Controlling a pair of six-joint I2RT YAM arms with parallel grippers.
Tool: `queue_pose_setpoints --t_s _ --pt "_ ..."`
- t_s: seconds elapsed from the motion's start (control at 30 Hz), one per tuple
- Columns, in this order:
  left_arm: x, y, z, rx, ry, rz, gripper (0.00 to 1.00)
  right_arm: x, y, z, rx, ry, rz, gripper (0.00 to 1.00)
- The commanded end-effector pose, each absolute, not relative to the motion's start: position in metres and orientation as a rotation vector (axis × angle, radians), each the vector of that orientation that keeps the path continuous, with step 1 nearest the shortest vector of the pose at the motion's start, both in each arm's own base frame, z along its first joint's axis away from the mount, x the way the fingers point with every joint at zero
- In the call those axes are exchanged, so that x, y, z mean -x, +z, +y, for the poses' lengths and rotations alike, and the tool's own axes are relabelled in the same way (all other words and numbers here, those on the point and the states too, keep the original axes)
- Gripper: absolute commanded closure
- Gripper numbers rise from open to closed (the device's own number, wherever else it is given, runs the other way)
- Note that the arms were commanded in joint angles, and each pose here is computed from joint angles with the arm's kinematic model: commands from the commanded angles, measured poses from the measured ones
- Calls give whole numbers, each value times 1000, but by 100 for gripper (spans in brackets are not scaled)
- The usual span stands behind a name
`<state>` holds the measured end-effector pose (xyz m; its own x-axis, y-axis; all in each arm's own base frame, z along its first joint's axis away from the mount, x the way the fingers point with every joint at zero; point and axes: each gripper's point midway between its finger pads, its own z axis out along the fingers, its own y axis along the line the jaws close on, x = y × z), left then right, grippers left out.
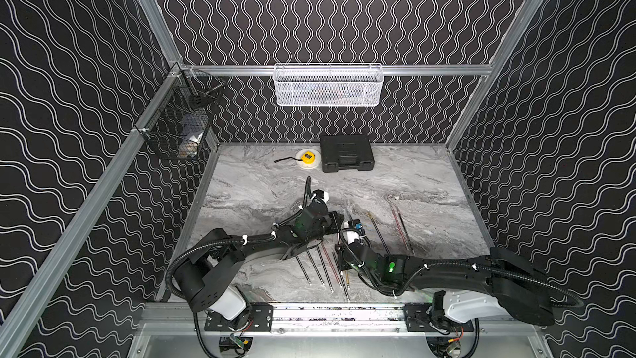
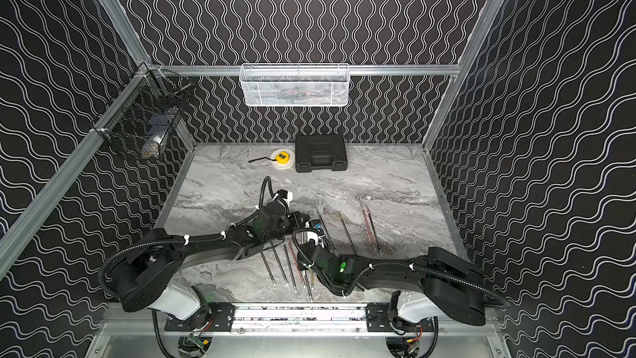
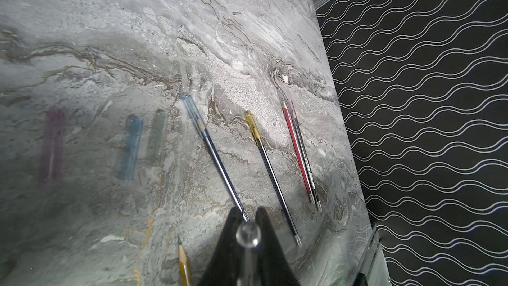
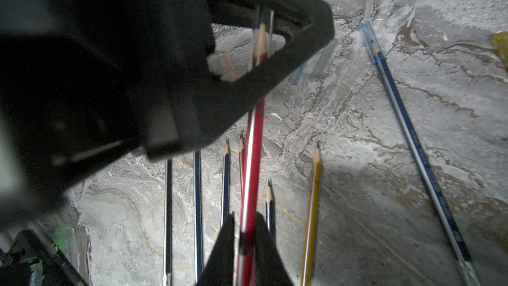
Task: Remove the protective cover of the pencils
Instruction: Remove the protective sleeve from the pencil.
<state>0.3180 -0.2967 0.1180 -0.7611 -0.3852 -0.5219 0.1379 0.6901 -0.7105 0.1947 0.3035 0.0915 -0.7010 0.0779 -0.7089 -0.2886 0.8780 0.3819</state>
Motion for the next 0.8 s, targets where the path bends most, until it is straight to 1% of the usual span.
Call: queue_pose_setpoints --t_s 0.0,0.33,0.53,0.77 --pt "-321 125 -295 206 -1028 2199 91 -195 95 307 159 632 2258 100" --pt "-338 114 -279 278 -995 2198 95 -179 92 304 222 708 2270 100" --pt "-349 103 -271 327 -943 2209 96 -172 89 298 232 711 2280 100" --pt "-366 100 -259 428 -897 2184 98 -168 90 293 234 710 2279 100"
